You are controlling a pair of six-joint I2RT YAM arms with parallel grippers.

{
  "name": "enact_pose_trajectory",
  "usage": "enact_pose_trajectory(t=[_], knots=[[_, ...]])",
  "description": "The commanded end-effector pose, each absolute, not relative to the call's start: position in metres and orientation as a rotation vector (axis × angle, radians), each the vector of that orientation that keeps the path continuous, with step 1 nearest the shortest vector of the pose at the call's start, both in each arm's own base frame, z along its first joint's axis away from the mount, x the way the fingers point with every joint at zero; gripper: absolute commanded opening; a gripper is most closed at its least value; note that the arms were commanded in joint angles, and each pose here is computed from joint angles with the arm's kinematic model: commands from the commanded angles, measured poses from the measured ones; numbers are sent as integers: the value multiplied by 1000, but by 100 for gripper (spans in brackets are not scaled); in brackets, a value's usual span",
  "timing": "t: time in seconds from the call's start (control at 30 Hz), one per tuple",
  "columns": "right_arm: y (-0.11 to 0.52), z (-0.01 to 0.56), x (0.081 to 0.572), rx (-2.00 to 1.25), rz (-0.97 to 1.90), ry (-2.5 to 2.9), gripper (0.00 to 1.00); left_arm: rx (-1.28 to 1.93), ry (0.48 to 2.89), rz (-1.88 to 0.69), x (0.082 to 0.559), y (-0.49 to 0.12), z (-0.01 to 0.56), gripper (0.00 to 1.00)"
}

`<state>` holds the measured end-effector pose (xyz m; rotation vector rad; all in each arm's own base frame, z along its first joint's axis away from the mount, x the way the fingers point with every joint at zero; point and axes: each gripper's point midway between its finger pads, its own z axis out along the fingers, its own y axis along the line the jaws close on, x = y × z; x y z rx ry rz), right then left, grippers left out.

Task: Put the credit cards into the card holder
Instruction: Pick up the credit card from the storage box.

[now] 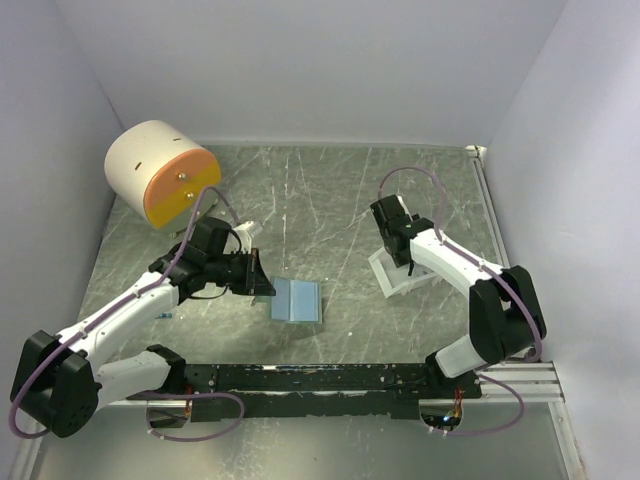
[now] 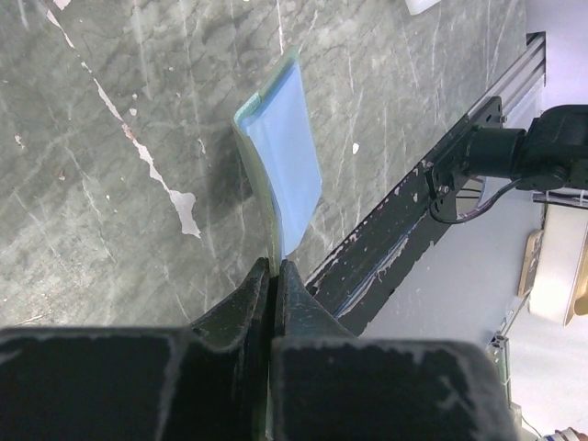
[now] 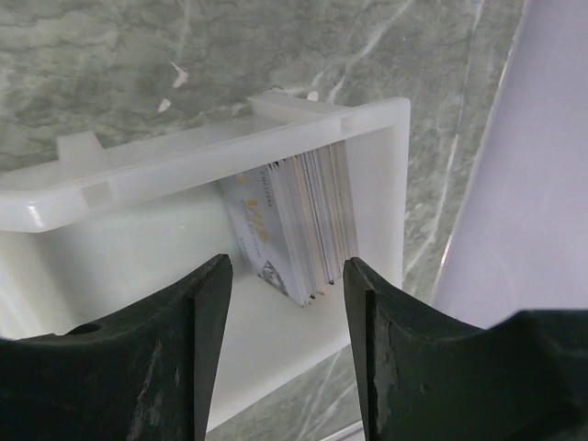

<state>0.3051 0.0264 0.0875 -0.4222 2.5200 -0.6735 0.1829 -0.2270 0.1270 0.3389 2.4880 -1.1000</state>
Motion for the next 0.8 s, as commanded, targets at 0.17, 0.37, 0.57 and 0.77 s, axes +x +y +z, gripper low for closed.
enact_pose_trajectory(t=[0.17,0.37,0.57,0.77], knots=[[13,83,310,-512,-789,2485,53,398,2414,-1158,180,-232,139,7],[2,74,310,-538,-897,2473,52,396,2415,-1155,181,-232,139,7],[6,62,313,-577,-869,2468,52,392,2419,-1151,181,-231,138,7],[1,57,314,-568,-936,2471,49,389,2419,-1147,181,-231,138,7]])
